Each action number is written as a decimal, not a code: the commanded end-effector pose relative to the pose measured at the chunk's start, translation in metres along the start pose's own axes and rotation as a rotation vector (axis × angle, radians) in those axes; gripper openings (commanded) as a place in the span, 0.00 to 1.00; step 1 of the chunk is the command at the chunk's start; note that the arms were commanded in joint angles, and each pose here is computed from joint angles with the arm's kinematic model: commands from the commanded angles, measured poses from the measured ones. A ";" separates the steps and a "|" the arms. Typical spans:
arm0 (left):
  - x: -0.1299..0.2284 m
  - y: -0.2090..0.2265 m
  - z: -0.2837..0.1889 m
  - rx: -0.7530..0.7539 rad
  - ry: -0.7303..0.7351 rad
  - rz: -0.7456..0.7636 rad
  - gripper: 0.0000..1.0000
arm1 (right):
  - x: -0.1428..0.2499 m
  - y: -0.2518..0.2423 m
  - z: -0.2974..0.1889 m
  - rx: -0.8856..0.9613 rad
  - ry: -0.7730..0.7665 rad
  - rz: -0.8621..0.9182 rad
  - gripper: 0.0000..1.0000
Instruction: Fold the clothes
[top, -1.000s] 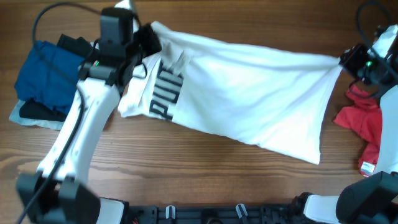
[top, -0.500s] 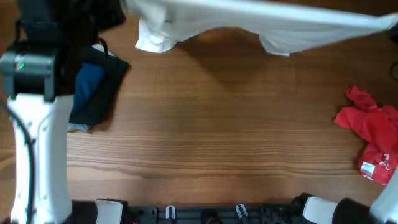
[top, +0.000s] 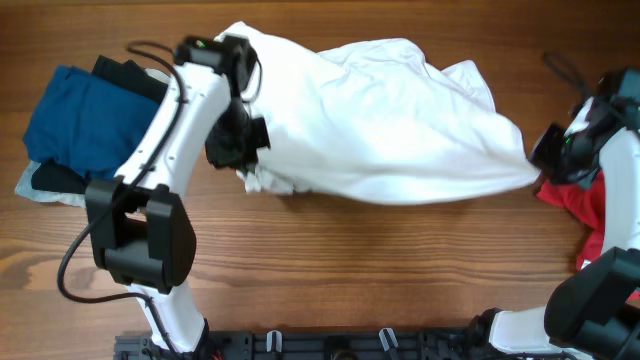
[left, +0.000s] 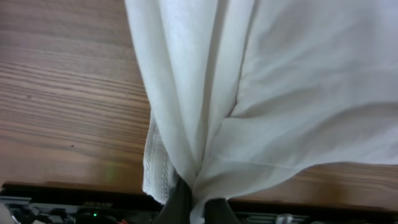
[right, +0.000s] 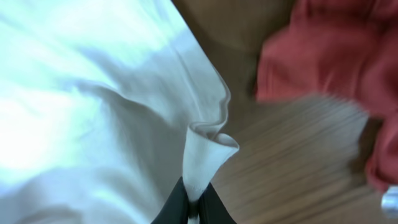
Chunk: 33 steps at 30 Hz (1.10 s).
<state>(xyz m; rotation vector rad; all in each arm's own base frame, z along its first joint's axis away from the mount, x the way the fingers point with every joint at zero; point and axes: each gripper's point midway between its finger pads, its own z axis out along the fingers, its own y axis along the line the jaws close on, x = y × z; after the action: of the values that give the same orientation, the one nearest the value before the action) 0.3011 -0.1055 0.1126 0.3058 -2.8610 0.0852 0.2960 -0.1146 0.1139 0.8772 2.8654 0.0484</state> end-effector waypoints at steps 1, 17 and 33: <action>0.019 0.010 0.036 -0.059 0.085 0.019 0.04 | 0.028 -0.016 0.025 0.072 0.073 0.015 0.04; -0.101 -0.018 0.026 0.052 -0.429 -0.008 0.85 | 0.036 -0.019 0.038 0.076 0.083 0.032 0.04; -0.021 -0.033 0.041 0.130 -0.099 0.027 0.72 | 0.034 -0.017 0.038 0.070 0.074 0.035 0.04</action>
<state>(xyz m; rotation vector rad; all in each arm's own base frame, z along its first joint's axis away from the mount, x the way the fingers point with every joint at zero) 0.3148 -0.1215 0.0570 0.3379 -2.9334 0.1876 0.2655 -0.1080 0.0682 0.9392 2.9496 0.0143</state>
